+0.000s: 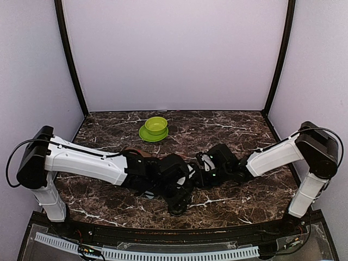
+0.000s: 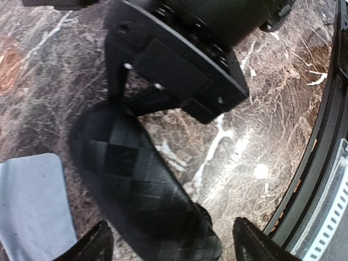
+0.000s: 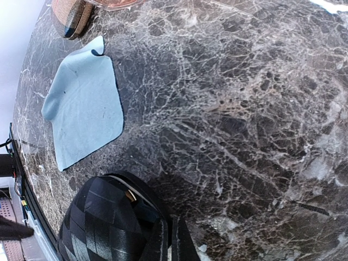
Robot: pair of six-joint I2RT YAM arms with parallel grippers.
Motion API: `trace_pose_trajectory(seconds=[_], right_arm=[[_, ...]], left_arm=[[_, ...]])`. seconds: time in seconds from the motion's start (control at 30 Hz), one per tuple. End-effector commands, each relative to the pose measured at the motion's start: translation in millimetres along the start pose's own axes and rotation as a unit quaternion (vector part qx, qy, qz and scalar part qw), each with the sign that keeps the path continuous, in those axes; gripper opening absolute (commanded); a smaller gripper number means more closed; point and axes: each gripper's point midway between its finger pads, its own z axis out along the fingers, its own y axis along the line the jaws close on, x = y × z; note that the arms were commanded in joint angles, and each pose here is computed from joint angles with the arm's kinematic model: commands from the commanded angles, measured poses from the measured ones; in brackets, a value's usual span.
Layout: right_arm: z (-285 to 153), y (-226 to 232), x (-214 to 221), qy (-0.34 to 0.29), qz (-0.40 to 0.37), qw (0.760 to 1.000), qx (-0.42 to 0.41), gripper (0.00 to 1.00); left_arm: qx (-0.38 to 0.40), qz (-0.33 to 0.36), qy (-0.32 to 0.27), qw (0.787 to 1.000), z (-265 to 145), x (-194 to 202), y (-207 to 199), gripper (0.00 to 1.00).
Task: Organize the sunglasses
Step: Pick up the case with sunglasses from the corner of the board.
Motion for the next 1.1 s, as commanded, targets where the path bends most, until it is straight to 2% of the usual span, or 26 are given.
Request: trace_pose_trajectory(seconds=[0.0, 0.2, 0.63, 1.07], right_arm=[[-8, 19, -12, -0.025, -0.013, 0.999, -0.028, 0.00], [-8, 20, -14, -0.032, -0.004, 0.999, -0.028, 0.00], [-7, 21, -13, -0.032, 0.004, 0.999, -0.025, 0.00], [-4, 22, -11, -0.027, 0.003, 0.999, -0.024, 0.00]], left_arm=[[-0.040, -0.020, 0.002, 0.999, -16, 7, 16, 0.90], [-0.059, -0.021, 0.007, 0.998, -13, 18, 10, 0.99], [-0.113, 0.024, 0.038, 0.993, 14, 46, 5, 0.99], [-0.142, 0.021, 0.046, 0.989, 22, 53, 15, 0.97]])
